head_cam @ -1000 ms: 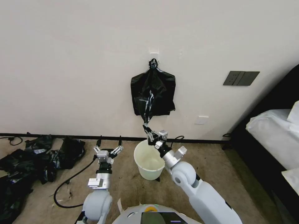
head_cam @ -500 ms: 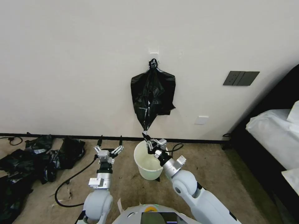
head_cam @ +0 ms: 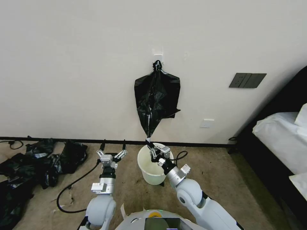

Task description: Place a trash bag onto the trash bin.

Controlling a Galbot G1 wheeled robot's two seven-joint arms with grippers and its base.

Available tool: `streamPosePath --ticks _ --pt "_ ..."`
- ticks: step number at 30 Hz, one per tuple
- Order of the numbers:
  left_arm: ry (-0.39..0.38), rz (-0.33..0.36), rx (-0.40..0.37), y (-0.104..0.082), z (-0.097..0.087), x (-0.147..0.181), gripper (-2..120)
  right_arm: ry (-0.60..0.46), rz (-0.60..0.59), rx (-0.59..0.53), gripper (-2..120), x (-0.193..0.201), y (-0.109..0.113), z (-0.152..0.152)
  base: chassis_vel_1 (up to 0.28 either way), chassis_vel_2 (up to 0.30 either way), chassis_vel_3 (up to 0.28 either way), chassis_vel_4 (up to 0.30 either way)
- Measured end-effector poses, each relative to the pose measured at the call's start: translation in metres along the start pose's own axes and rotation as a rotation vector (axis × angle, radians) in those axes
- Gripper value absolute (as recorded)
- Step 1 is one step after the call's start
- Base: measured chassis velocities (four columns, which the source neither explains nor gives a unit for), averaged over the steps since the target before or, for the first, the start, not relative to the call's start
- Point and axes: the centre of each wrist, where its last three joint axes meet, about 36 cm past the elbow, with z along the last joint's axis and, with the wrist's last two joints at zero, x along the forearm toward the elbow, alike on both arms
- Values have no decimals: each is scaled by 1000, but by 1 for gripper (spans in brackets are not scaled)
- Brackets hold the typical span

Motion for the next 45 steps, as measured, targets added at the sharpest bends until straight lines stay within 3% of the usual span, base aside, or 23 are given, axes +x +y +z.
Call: streamPosePath --ticks 7,16,20,27,33,38,45 --pt "-14 12 4 -2 -5 -2 100 -30 18 9 0 -9 -1 -4 0 0 0 0" --pt "-56 76 2 8 -37 -29 100 -138 98 -15 0 -44 -14 -37 0 0 0 0" --pt "-74 133 6 12 -54 -38 100 -158 135 0 0 -52 -25 -41 0 0 0 0" --pt "-107 308 -9 25 -93 -66 100 -162 171 58 0 -53 -34 -40 0 0 0 0" --pt "-113 372 -42 31 -101 -80 100 -156 177 74 0 -49 -32 -37 0 0 0 0" --pt "-97 365 -18 31 -100 -83 100 -147 182 90 0 -42 -31 -37 0 0 0 0" --pt "-81 333 12 30 -94 -80 100 -128 183 126 24 -28 -32 -41 0 0 0 0"
